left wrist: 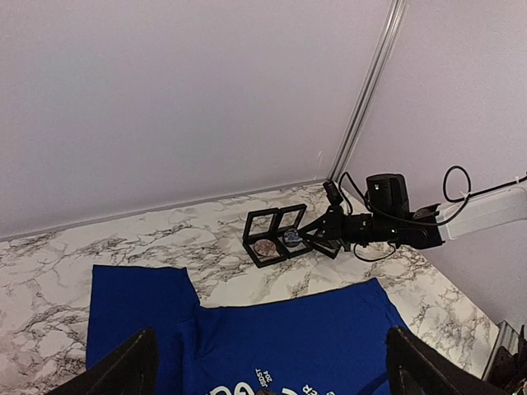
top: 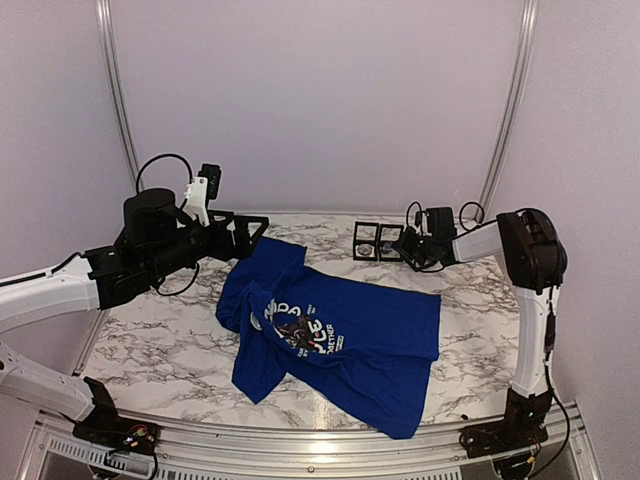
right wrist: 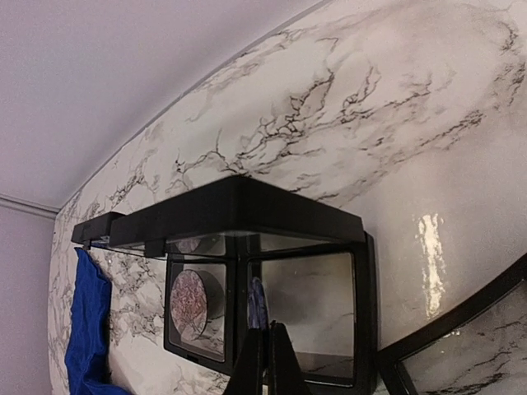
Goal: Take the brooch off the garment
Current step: Place the brooch in the brooch box.
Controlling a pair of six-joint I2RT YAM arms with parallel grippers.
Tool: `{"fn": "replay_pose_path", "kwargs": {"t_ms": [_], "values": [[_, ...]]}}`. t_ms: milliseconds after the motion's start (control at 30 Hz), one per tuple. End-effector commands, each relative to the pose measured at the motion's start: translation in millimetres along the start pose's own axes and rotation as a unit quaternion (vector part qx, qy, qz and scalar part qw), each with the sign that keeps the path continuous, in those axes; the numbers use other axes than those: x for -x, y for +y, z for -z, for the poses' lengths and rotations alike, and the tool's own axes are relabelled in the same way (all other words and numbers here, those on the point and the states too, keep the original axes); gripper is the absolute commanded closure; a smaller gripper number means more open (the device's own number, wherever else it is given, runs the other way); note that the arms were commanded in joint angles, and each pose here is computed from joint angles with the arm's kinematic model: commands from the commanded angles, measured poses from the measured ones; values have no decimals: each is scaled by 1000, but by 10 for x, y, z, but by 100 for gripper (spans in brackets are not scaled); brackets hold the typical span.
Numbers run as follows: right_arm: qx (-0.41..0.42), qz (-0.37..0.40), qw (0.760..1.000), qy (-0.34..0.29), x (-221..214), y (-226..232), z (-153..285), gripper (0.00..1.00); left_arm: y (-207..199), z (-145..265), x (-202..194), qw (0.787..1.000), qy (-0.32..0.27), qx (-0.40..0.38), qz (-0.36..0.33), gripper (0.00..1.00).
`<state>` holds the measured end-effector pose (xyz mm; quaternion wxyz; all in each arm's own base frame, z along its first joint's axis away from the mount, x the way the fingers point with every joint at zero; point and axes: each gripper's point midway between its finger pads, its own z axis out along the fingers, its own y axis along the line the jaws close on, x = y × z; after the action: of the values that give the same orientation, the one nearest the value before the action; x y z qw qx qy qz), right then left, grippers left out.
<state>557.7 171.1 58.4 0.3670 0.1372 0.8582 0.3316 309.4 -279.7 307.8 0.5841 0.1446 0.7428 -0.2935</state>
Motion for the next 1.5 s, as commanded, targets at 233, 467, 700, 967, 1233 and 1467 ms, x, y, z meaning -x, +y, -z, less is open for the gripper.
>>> {"fn": "replay_pose_path", "kwargs": {"t_ms": [233, 467, 700, 967, 1233, 1467], "values": [[-17, 10, 1000, -17, 164, -87, -74, 100, -45, 5, 103, 1000, -3, -9, 3, 1], [-25, 10, 1000, -16, 166, -134, -76, 100, -44, -2, 101, 1000, -3, -9, 3, 1], [-28, 16, 999, -12, 181, -121, -60, 97, -60, -23, 87, 1000, 0, -12, 3, 1], [-33, 29, 999, -14, 241, -66, 11, 81, -75, -40, 79, 1000, 1, -16, 4, 1], [-48, 37, 998, -12, 272, -47, 100, 77, -90, -45, 74, 1000, 2, -20, 5, 1], [-50, 44, 998, -18, 295, 15, 207, 68, -90, -46, 70, 1000, 2, -21, 16, 1]]}}
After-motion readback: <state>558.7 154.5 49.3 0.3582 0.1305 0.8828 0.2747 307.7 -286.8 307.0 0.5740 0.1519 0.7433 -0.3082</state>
